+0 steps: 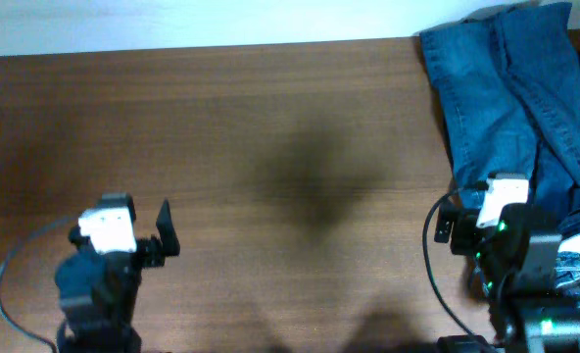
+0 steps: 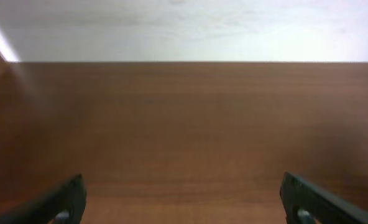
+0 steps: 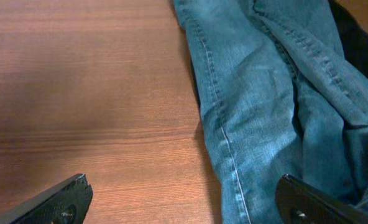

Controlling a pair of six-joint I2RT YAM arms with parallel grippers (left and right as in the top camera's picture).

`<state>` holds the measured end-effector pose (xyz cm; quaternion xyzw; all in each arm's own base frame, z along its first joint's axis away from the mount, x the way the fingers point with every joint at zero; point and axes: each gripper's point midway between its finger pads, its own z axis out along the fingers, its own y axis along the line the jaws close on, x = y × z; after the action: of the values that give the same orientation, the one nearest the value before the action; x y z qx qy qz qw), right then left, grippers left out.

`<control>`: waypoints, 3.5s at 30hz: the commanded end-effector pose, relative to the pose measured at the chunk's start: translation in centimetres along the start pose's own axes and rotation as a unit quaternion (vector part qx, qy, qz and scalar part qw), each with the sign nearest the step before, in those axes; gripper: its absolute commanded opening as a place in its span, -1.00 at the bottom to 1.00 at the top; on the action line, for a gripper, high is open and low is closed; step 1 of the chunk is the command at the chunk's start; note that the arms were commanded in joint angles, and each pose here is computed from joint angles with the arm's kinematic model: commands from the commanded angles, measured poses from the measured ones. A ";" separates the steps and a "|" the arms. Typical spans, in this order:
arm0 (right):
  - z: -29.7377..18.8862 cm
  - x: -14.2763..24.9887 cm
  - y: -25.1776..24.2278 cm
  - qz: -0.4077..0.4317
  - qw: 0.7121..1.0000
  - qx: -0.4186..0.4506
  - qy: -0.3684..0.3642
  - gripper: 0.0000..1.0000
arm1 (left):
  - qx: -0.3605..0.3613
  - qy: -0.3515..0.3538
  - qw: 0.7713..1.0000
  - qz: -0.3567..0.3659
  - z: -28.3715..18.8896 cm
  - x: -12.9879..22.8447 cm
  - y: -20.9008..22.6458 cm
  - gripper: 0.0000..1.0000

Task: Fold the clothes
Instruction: 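Move the right gripper to the blue jeans and grasp the waistband, then lift the jeans with the right gripper and drag them toward the table center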

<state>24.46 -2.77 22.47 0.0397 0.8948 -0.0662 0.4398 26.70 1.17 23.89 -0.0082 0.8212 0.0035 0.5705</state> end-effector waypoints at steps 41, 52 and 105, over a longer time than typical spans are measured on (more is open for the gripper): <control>2.7 13.1 -12.4 0.324 0.819 0.245 0.404 0.97 | 0.099 0.069 0.993 -0.017 4.9 -1.8 -2.9 0.99; 1.4 14.3 -8.6 0.372 0.787 0.180 0.458 0.97 | 0.099 0.043 0.994 -0.013 5.1 -3.0 -2.9 0.99; 4.2 -2.6 -0.4 0.210 0.963 -0.071 0.151 -0.92 | 0.099 0.051 0.994 -0.014 5.8 -2.6 -2.8 0.99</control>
<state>25.63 -7.81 14.36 0.3370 0.9193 0.0499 0.1970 32.89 -1.47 23.24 0.0355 0.8521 -0.0811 0.5158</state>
